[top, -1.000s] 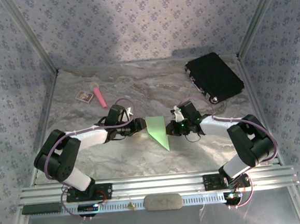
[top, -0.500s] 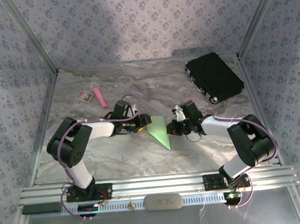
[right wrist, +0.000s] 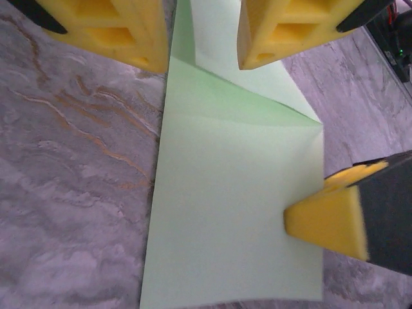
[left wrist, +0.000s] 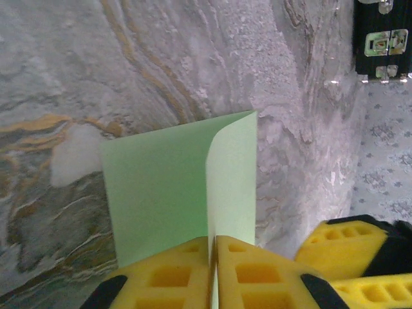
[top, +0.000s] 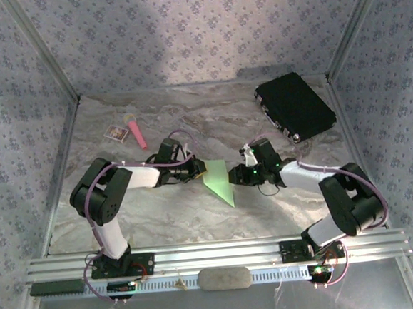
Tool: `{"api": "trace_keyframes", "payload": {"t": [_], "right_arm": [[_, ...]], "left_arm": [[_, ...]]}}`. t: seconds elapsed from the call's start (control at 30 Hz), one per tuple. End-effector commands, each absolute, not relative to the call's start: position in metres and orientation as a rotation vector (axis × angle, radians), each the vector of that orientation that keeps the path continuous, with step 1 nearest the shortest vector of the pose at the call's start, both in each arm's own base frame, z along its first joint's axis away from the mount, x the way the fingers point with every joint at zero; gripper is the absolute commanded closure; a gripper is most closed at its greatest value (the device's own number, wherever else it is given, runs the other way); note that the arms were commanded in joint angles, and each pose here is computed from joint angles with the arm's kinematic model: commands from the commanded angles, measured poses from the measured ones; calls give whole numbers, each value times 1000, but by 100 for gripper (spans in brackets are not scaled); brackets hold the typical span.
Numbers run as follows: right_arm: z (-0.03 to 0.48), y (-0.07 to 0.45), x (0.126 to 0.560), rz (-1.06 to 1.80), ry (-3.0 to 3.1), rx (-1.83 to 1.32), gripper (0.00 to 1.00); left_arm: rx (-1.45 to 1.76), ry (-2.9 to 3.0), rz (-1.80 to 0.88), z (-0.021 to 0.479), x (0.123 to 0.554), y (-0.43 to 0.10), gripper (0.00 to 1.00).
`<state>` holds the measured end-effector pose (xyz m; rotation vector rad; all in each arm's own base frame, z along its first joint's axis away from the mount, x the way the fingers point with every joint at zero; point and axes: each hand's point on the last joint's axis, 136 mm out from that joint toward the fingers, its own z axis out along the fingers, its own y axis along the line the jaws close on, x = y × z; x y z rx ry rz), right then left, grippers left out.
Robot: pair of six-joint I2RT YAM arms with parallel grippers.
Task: Fold a paper plane with a square sheet of paper (pick it up from the middle)
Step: Fourth fold the wing at the center of the table.
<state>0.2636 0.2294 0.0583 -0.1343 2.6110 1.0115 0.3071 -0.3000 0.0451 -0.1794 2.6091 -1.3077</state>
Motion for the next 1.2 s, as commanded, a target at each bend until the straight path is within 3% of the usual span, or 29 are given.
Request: {"api": "trace_keyframes", "payload": {"t": [0.0,0.2,0.57,0.7,1.17], "right_arm": [[69,216,264,889,2567,-138,61],[91,214,268,759,2429,-204,57],[101,222,258,605,2173,-391,54],[104,224,254,449,2097,-486,48],[88,256,238,440,2084,-729,54]], "left_arm": [[-204,2545,-1224,60,314,-285,91],[-237,2512,-1130,70,316,-269,92],[-232,2508,-1202,70,317,-279,92],[-229,2505,-1229,72,317,-282,92],[-204,2533,-1245,74,316,-287,94]]}}
